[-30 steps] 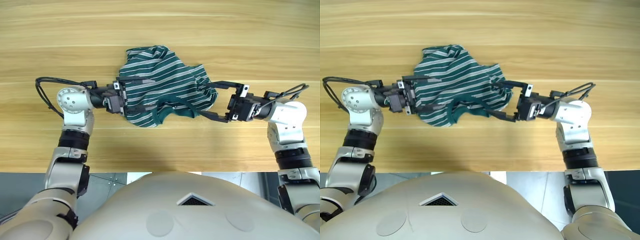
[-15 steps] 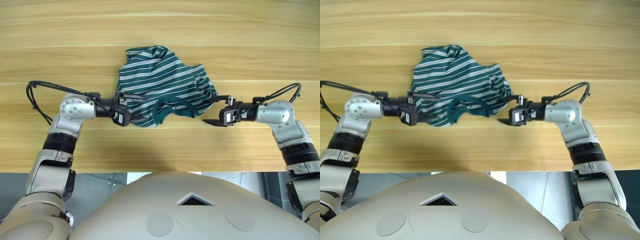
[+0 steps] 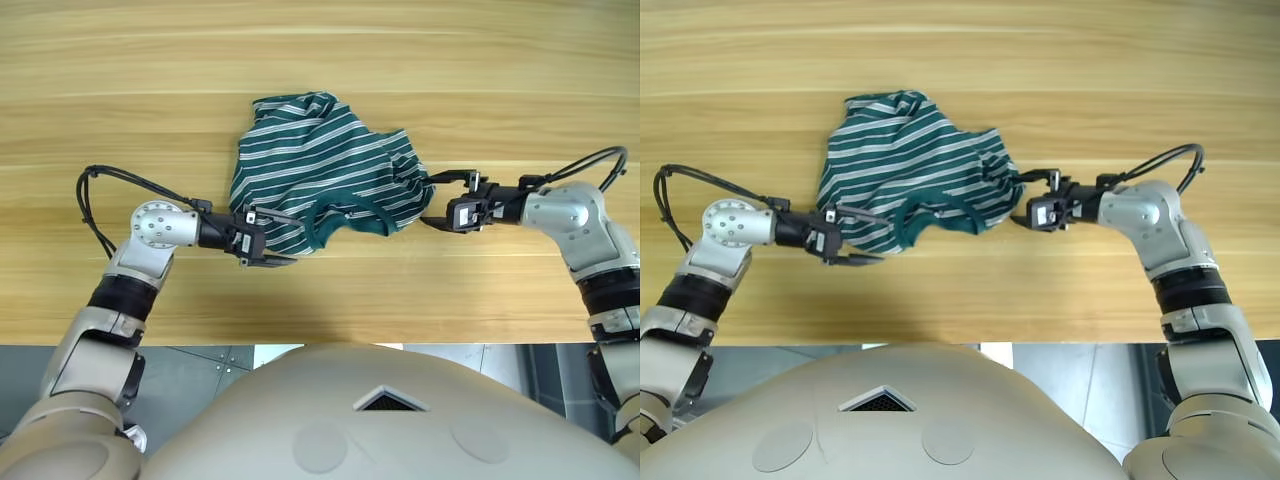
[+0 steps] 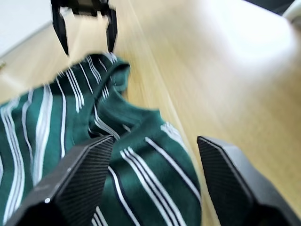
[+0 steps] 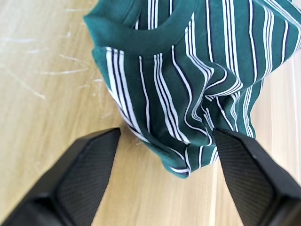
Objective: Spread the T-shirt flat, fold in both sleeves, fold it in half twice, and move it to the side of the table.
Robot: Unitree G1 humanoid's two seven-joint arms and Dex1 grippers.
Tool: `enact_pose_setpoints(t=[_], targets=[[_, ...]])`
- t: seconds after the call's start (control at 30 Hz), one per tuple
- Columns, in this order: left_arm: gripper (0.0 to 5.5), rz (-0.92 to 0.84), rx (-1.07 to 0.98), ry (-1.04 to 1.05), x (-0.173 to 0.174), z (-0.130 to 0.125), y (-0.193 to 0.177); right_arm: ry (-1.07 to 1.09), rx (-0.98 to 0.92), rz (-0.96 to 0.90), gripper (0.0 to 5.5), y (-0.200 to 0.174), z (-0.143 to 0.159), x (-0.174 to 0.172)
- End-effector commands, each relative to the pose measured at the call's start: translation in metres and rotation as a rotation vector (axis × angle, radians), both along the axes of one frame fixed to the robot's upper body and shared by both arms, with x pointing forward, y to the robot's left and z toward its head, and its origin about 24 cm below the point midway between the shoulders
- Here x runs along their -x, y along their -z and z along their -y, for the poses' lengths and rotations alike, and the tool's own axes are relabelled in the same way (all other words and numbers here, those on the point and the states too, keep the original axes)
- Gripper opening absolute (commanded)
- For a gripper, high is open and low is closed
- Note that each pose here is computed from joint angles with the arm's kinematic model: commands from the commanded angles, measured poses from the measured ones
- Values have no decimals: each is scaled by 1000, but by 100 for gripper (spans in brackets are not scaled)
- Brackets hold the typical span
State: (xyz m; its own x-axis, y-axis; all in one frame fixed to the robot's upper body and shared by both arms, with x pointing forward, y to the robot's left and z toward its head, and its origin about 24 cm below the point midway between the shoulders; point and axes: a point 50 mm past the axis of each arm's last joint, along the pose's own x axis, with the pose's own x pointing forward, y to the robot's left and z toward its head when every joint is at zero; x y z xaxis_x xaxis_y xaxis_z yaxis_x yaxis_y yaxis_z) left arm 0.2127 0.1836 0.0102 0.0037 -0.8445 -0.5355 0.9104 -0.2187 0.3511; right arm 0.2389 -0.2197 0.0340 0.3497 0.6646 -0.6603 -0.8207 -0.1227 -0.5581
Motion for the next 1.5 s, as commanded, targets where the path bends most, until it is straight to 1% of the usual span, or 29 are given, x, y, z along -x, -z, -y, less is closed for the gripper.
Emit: enact_pose_setpoints(t=[0.03, 0.1, 0.13, 0.33, 0.47, 0.63, 0.7, 0.83, 0.9, 0.97, 1.0, 1.03, 1.2, 1.27, 1.4, 1.5], targets=[[330, 58, -157, 20, -6, -7, 12, -3, 89, -75, 366, 14, 5, 7], [334, 82, -198, 31, -7, -9, 15, -11, 83, -76, 326, 14, 3, 8], [334, 88, -209, 46, -4, -11, 16, -14, 80, -77, 316, 14, 2, 8], [334, 109, -209, 108, 10, -14, 12, -41, 59, -86, 190, 13, -4, 11], [334, 132, -186, 99, 13, -14, 6, -43, 46, -90, 130, 13, -6, 13], [334, 135, -193, 70, 12, -18, 5, -34, 39, -92, 28, 16, -8, 13], [299, 157, -239, 43, 7, -22, 9, -33, 32, -93, 1, 18, -11, 12], [232, 166, -266, 38, 5, -23, 12, -31, 25, -95, 0, 20, -13, 12], [186, 167, -270, 41, 5, -23, 14, -28, 21, -95, 0, 21, -13, 12], [162, 166, -272, 46, 5, -23, 15, -25, 17, -96, 0, 21, -13, 11], [135, 165, -274, 48, 5, -23, 15, -24, 15, -96, 0, 21, -13, 11], [131, 165, -273, 52, 6, -23, 15, -24, 15, -96, 0, 22, -13, 11], [36, 163, -229, 70, 9, -19, 12, -24, 10, -99, 0, 23, -14, 11], [11, 169, -203, 70, 8, -18, 9, -21, 9, -102, 0, 23, -14, 11], [4, 192, -108, 51, 2, -19, -9, -1, -8, -98, 0, 23, -13, 7], [4, 255, 10, -28, -19, -25, -38, 48, -50, -37, 0, 15, -11, -6]])
